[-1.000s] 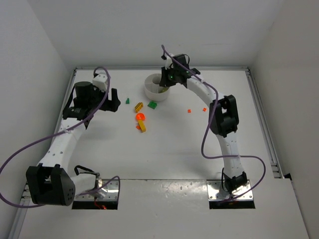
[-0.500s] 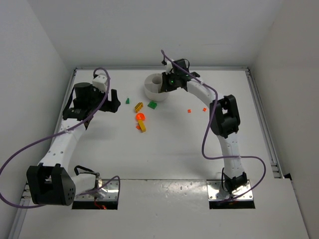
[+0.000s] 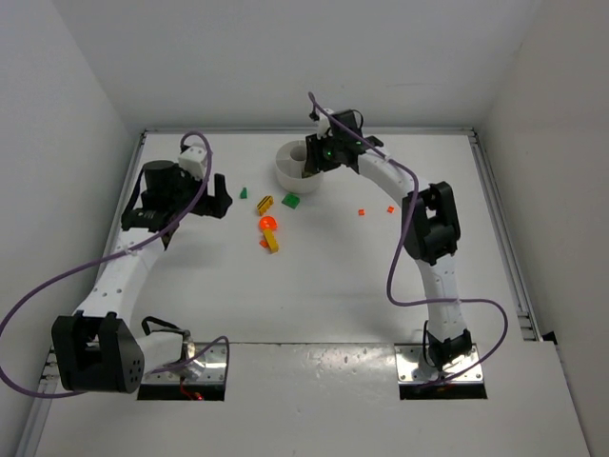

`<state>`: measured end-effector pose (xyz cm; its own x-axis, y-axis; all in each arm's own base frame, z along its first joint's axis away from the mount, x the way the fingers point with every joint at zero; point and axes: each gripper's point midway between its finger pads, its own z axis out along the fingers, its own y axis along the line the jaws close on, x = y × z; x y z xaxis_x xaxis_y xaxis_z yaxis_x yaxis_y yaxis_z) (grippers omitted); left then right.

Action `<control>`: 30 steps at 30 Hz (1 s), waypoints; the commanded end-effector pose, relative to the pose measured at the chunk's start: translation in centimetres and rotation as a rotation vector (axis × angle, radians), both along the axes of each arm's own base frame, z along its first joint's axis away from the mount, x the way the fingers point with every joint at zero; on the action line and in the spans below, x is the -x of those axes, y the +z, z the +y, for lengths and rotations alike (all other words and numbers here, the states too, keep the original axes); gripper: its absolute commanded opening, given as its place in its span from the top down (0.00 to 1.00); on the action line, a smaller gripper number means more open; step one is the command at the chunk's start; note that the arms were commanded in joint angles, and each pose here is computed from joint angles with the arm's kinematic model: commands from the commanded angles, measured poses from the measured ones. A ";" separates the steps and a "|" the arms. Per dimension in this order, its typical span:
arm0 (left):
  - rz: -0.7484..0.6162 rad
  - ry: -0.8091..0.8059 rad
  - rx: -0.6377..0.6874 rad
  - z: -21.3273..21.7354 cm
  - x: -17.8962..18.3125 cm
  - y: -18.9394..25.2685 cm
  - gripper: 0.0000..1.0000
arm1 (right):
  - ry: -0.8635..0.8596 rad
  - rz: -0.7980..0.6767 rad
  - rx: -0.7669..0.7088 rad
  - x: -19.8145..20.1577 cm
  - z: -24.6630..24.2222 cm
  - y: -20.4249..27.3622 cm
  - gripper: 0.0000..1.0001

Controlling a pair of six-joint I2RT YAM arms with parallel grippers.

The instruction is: Sort the legos into containers by color

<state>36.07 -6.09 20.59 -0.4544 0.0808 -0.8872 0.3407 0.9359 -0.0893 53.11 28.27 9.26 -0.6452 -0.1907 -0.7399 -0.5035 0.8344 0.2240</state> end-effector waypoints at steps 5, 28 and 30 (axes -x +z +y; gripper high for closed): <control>0.032 -0.047 -0.098 -0.8 -0.6 -3.3 0.18 | 0.014 -0.191 -0.117 2.3 -0.3 13.2 0.58; 0.217 -0.138 -0.140 -8.9 -10.2 -12.6 0.29 | -0.029 -0.094 0.086 14.2 -10.2 10.7 0.58; 0.223 -0.140 -0.147 -9.3 -10.6 -12.8 0.32 | -0.045 -0.104 0.089 13.8 -10.7 11.0 0.58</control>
